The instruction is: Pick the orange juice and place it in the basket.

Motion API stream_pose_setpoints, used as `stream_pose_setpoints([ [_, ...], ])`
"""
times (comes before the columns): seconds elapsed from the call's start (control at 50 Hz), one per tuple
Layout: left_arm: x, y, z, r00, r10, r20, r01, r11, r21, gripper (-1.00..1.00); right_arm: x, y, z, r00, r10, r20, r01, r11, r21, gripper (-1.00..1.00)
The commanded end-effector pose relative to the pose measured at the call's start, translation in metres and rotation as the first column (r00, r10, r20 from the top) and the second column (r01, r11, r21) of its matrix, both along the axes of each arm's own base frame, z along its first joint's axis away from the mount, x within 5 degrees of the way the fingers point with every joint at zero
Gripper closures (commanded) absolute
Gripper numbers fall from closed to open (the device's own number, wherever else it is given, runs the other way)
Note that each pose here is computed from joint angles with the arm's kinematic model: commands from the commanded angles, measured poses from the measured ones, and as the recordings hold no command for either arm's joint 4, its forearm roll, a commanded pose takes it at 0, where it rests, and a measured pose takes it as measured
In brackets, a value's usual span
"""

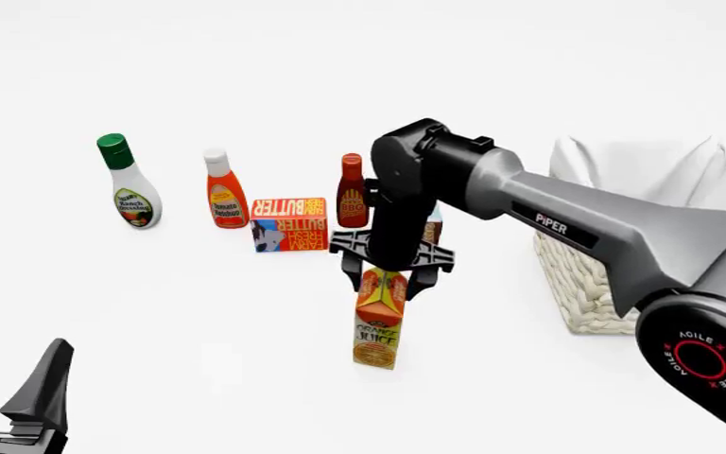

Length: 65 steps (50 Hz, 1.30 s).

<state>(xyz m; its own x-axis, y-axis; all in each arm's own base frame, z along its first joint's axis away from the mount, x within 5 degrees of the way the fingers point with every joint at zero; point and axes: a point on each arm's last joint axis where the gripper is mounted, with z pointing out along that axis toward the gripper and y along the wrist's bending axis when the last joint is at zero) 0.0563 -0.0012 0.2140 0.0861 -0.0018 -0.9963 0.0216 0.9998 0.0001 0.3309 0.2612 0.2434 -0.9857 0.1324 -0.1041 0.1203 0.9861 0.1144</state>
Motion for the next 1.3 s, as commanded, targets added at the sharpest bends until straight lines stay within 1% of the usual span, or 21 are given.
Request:
stream_pose_setpoints([
  [0.02, 0.0, 0.0, 0.0, 1.0, 0.0, 0.0, 0.0, 1.0, 0.0, -1.0, 0.003, -0.002, -0.005, 1.0, 0.001, -0.007, -0.001, 1.0, -0.014, 1.0],
  [0.26, 0.0, 0.0, 0.0, 1.0, 0.0, 0.0, 0.0, 1.0, 0.0, -1.0, 0.002, -0.003, -0.005, 1.0, 0.004, -0.008, -0.004, 1.0, -0.016, 1.0],
  [0.6, 0.0, 0.0, 0.0, 1.0, 0.0, 0.0, 0.0, 1.0, 0.0, -1.0, -0.015, 0.001, 0.02, 0.999, 0.033, 0.036, -0.034, 0.999, 0.019, 1.0],
  [0.88, 0.0, 0.0, 0.0, 1.0, 0.0, 0.0, 0.0, 1.0, 0.0, -1.0, -0.032, 0.006, 0.037, 0.996, 0.059, 0.062, -0.062, 0.997, 0.042, 1.0],
  [0.92, 0.0, 0.0, 0.0, 1.0, 0.0, 0.0, 0.0, 1.0, 0.0, -1.0, -0.037, 0.01, 0.041, 0.996, 0.063, 0.068, -0.066, 0.997, 0.05, 1.0],
  [1.02, 0.0, 0.0, 0.0, 1.0, 0.0, 0.0, 0.0, 1.0, 0.0, -1.0, -0.042, 0.014, 0.042, 0.993, 0.092, 0.073, -0.096, 0.994, 0.05, 1.0],
  [1.06, 0.0, 0.0, 0.0, 1.0, 0.0, 0.0, 0.0, 1.0, 0.0, -1.0, -0.04, 0.01, 0.041, 0.993, 0.093, 0.069, -0.096, 0.994, 0.043, 1.0],
  [1.14, 0.0, 0.0, 0.0, 1.0, 0.0, 0.0, 0.0, 1.0, 0.0, -1.0, -0.043, 0.011, 0.045, 0.992, 0.103, 0.078, -0.107, 0.993, 0.049, 1.0],
  [1.3, 0.0, 0.0, 0.0, 1.0, 0.0, 0.0, 0.0, 1.0, 0.0, -1.0, -0.044, 0.01, 0.049, 0.985, 0.147, 0.093, -0.152, 0.987, 0.045, 1.0],
])
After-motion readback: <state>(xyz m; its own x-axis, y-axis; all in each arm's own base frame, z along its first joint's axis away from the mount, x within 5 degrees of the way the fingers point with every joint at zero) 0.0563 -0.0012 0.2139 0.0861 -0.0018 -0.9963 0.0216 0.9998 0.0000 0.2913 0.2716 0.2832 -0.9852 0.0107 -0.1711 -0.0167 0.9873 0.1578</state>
